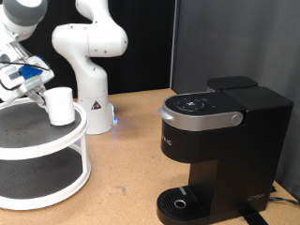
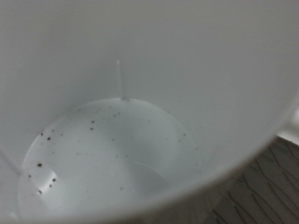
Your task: Make a cup of coffee with the keurig machine
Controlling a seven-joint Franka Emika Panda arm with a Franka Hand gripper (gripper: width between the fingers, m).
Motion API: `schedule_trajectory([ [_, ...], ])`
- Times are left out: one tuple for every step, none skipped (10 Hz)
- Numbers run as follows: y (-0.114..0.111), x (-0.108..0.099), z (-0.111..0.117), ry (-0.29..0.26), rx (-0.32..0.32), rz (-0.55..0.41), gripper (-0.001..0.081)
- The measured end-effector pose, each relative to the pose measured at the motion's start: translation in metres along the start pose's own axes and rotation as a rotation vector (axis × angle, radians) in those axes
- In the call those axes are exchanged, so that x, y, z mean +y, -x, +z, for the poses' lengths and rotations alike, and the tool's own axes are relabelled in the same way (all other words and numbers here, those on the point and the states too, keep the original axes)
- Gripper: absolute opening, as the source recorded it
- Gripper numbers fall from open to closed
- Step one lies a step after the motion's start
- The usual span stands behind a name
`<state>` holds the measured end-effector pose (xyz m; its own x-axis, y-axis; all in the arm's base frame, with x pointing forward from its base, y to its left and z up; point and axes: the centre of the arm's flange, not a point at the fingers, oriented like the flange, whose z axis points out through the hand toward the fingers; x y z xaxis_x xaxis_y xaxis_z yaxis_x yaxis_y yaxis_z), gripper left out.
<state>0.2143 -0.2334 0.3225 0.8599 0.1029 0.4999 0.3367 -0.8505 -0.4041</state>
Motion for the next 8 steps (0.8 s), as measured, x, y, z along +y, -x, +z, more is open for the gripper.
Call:
schedule_trajectory([
  [-0.005,-0.002,-0.005,-0.011,0.006,0.016,0.0070],
  [-0.010,-0.004,-0.013,-0.025,0.013,0.032,0.0070],
  [-0.017,-0.009,-0.021,-0.038,0.019,0.048,0.0070],
  [-0.024,-0.014,-0.029,-0.044,0.024,0.058,0.0070],
  [-0.031,-0.019,-0.036,-0.044,0.027,0.063,0.0070],
  [-0.036,-0.024,-0.041,-0.039,0.028,0.060,0.0070],
  [-0.040,-0.028,-0.045,-0.036,0.015,0.044,0.0070],
  [-0.042,-0.031,-0.047,-0.031,0.000,0.033,0.0070],
])
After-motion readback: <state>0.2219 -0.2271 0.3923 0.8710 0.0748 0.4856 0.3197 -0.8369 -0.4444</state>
